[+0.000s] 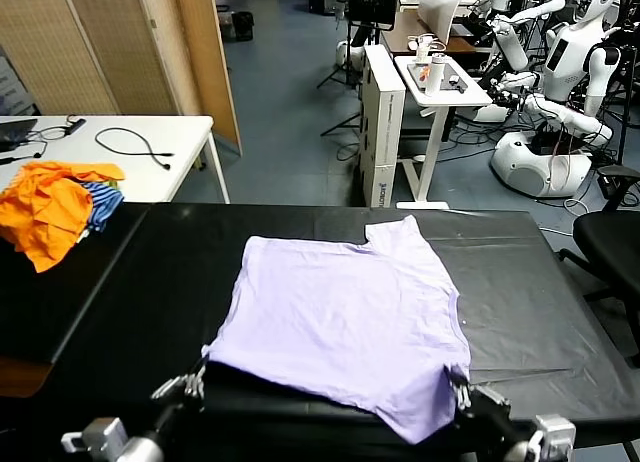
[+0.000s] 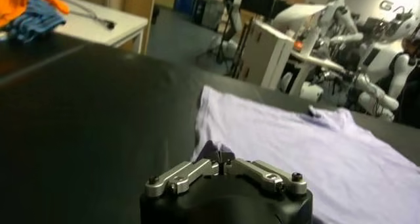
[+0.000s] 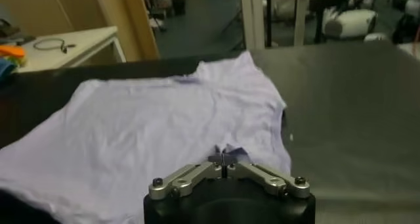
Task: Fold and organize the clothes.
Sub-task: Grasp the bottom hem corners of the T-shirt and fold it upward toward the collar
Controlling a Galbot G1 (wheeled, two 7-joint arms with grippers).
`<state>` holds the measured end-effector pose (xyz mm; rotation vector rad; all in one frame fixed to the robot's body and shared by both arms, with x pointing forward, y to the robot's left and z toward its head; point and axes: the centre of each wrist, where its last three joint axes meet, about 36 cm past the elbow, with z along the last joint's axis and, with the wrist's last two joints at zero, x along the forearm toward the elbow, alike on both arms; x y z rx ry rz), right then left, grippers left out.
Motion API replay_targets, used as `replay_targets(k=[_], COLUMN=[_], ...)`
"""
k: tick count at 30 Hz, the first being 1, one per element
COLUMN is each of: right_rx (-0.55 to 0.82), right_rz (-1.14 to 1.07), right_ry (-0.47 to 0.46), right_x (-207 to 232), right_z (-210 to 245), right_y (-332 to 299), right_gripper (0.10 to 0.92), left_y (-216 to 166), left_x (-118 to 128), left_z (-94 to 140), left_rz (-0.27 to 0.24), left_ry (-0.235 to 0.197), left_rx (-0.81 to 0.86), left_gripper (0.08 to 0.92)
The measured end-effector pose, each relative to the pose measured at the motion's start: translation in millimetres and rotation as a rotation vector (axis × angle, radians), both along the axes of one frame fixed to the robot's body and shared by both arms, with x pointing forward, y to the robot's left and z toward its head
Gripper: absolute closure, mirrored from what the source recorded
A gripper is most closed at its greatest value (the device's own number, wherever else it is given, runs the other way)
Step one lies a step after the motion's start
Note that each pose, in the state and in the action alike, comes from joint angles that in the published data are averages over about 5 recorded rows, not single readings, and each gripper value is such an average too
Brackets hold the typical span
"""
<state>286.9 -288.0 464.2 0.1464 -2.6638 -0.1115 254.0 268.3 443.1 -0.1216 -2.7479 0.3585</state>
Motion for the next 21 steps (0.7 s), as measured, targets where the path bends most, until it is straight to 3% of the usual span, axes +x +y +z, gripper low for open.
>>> replay_targets(k=[11, 21], right_rx=[-0.017, -0.023], right_rz=[-0.009, 0.000], right_ry=[-0.007, -0.001], right_x=[59.0, 79.5], right_z=[-14.7, -18.8], right_y=[-2.4, 0.2], right_gripper=[0.883, 0.883], left_y=[3.6, 11.3], left_x=[38.1, 61.4], left_z=[-21.3, -37.2], left_rz=[0.008, -0.031], left_ry=[-0.053, -0.030], left_rx=[0.093, 0.154], left_gripper=[0.853, 0.853])
